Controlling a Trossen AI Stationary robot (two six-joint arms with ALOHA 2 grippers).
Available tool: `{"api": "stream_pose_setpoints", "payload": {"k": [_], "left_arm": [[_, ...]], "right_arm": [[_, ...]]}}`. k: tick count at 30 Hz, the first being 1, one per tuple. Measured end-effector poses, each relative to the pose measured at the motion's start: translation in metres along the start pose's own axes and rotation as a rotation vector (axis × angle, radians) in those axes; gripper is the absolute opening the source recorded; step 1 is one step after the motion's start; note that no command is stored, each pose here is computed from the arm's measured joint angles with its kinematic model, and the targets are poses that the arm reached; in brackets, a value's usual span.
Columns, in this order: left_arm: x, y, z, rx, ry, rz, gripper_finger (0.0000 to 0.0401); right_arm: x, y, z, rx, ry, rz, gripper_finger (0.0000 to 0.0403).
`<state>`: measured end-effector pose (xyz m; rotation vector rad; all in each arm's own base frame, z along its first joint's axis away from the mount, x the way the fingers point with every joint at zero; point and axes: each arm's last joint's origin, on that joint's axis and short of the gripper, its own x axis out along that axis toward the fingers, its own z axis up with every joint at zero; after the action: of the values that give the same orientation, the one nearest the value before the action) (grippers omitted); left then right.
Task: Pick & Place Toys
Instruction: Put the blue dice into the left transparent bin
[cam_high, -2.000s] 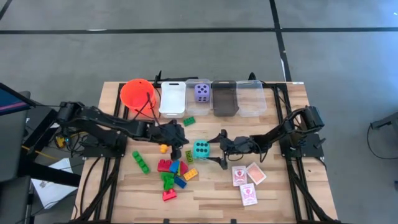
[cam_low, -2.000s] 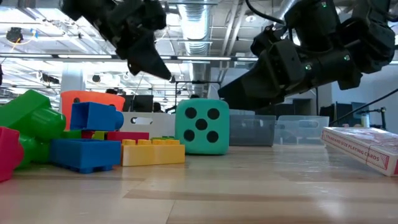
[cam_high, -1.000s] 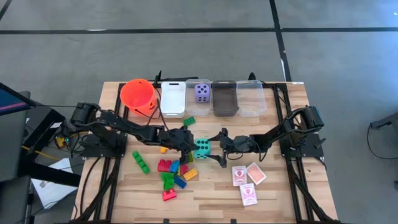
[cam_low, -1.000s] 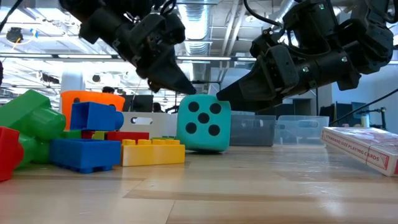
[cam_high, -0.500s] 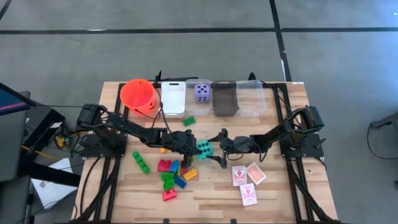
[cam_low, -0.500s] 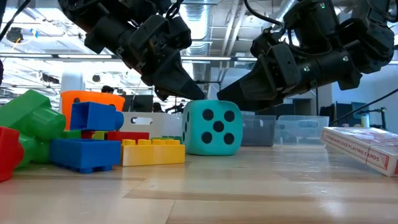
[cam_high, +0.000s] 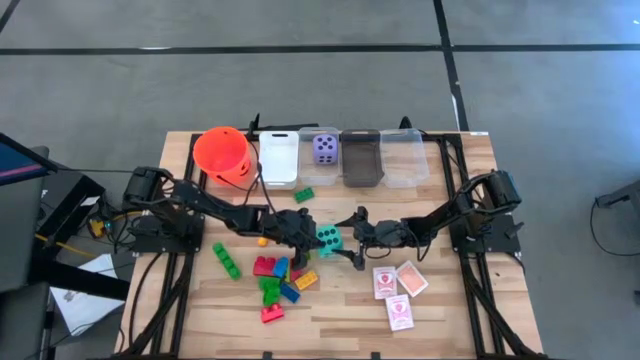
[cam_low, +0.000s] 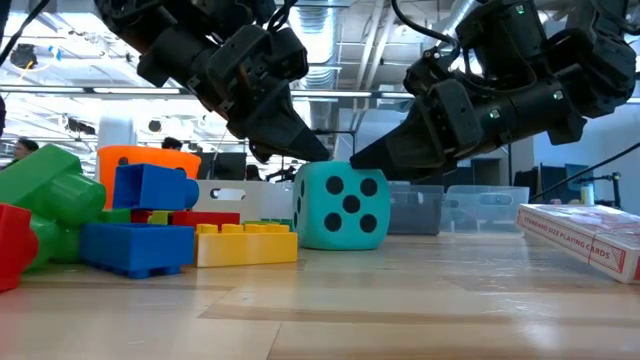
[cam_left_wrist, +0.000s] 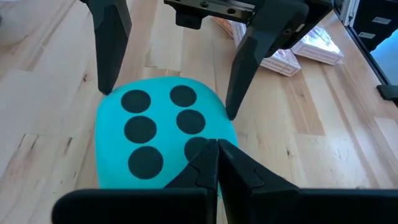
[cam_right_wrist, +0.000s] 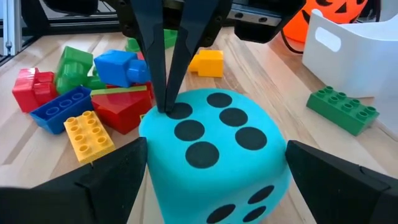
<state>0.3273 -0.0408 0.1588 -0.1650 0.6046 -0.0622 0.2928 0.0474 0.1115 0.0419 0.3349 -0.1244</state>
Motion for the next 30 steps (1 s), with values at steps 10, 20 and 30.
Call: {"api": "stream_pose_setpoints", "payload": {"k": [10,20,30], "left_arm": [[0.0000,0.0001,-0.0006,0.000,0.004,0.000,0.0002],[0.0001,-0.0002,-0.0008,0.000,0.008,-0.010,0.0002],[0.0000,0.0004,-0.0020,0.025,0.021,-0.006,0.0002]], "right_arm": [[-0.0002,-0.0020,-0.0009,-0.009,0.002,-0.061,0.0374],[-0.0001,0.0001,-0.0063,-0.020,0.053,0.063,0.0374],[-0.0008,0.0039,-0.0083,-0.038,0.093,0.191,0.0374]]}}
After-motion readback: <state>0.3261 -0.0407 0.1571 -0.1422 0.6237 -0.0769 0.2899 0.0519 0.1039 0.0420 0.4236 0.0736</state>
